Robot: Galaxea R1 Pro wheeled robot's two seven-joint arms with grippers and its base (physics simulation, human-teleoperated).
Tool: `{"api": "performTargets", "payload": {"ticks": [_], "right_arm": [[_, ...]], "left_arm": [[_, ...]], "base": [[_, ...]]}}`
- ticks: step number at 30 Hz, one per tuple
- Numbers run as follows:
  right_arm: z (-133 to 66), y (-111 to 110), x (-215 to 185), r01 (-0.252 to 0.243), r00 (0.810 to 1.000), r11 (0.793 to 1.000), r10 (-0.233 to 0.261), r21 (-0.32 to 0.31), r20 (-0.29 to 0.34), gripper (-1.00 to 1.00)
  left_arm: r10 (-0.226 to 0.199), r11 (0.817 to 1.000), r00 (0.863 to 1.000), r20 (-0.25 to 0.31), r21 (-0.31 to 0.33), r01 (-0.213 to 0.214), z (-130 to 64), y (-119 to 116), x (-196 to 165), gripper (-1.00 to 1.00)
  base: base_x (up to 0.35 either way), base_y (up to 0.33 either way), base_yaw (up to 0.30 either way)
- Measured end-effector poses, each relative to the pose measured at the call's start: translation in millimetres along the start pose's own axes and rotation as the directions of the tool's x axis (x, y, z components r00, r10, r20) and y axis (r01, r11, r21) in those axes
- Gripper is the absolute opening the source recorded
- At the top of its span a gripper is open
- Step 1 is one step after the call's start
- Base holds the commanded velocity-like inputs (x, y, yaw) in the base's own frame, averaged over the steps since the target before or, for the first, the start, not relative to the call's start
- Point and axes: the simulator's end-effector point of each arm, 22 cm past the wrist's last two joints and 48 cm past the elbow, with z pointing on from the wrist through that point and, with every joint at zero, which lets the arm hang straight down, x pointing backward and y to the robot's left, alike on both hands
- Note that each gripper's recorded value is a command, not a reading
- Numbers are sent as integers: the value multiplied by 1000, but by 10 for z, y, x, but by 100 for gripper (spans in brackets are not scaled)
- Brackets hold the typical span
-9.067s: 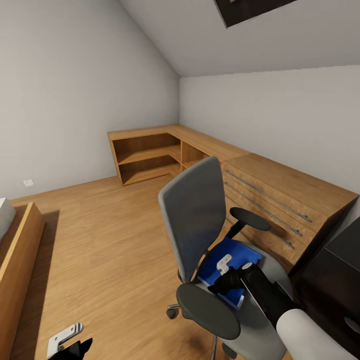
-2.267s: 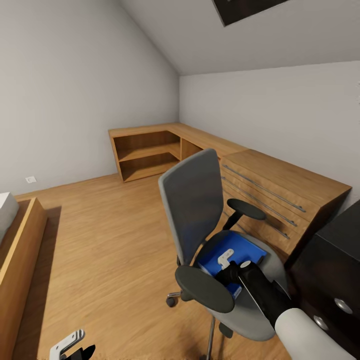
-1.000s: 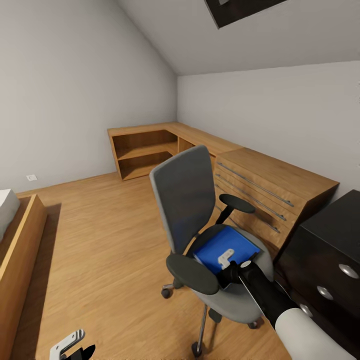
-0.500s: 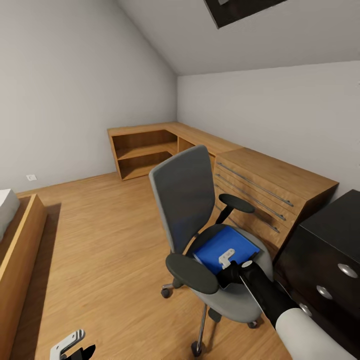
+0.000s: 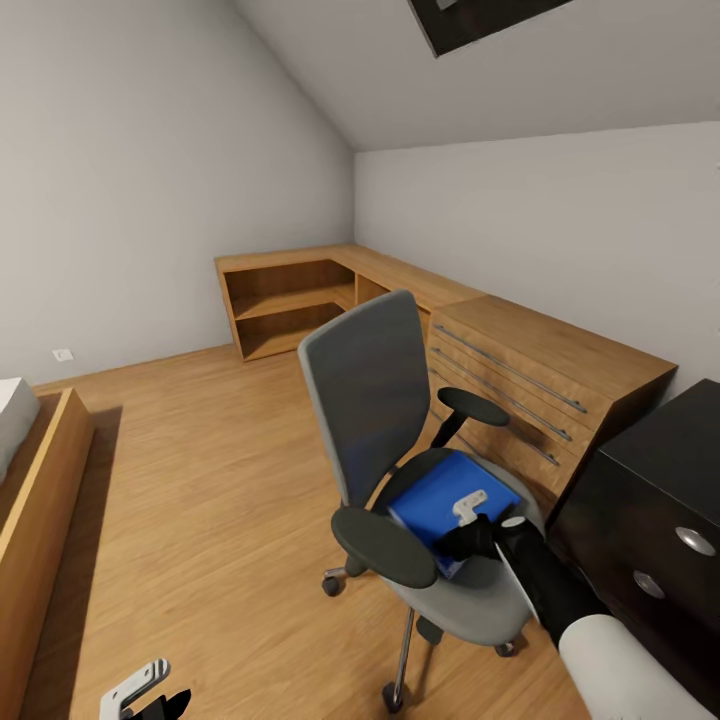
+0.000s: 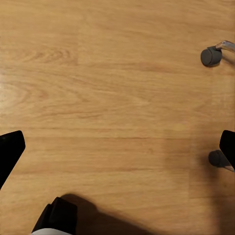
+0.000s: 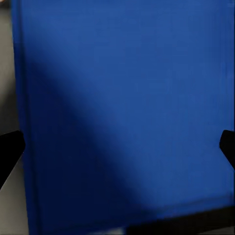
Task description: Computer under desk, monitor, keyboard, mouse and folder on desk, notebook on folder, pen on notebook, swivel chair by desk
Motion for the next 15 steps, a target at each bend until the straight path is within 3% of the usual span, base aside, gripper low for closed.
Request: {"api": "performTargets", "payload": {"ticks": [15], "right_arm": [[-133,-122,-225,-31,998,999,30,21,47,100]], "left_arm": [[1,1000,1000,1,-1,-1,-67,-19,-48,100]], "base": [[0,0,0]]}}
